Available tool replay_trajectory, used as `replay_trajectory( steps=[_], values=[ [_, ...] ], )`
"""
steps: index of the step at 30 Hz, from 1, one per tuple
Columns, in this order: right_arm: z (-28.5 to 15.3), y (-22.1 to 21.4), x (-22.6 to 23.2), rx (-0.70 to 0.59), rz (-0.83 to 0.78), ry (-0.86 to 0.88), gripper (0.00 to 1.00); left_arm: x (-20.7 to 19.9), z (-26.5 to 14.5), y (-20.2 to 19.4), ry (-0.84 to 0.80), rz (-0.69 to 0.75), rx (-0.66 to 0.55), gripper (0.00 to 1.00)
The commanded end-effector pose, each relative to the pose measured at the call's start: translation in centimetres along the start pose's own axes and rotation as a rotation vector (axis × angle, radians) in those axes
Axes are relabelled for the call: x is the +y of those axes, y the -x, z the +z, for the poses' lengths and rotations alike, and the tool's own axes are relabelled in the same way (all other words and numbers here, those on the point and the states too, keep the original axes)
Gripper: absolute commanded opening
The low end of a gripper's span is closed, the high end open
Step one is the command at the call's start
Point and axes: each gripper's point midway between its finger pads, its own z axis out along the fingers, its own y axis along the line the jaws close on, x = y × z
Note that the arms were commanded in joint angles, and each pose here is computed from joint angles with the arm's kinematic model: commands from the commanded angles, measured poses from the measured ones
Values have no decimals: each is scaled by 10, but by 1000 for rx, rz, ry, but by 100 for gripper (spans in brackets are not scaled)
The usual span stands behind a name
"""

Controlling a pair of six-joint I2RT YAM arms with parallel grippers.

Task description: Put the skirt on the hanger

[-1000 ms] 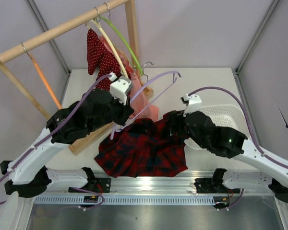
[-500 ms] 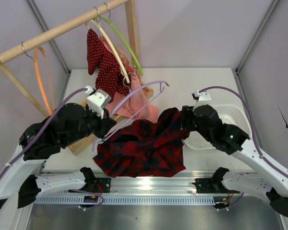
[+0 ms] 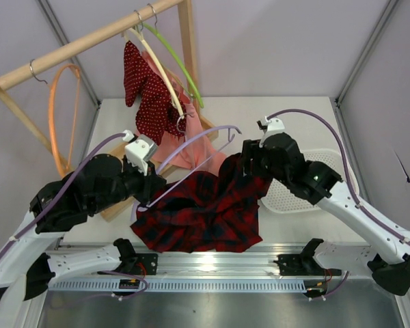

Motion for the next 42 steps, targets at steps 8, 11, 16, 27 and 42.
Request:
replay_trajectory(
  steps=[8,11,16,27,42],
  values=[
    [39,-29,9,127,-77,-125,68,-1,-11,21,-10,-53,-115,0],
    [44,-37,0,147,-109,-160,66,1,-14,22,-10,-55,-124,0],
    [49,-40,-10,168,-102,-192,14,2,-15,21,-4,-57,-121,0],
    [-29,21,55,-226,221,373,0,7,-23,21,3,-57,-159,0],
    [-35,-69,-52,-3,213,-115,41,-1,-30,1,-79,-43,-142,0]
  ],
)
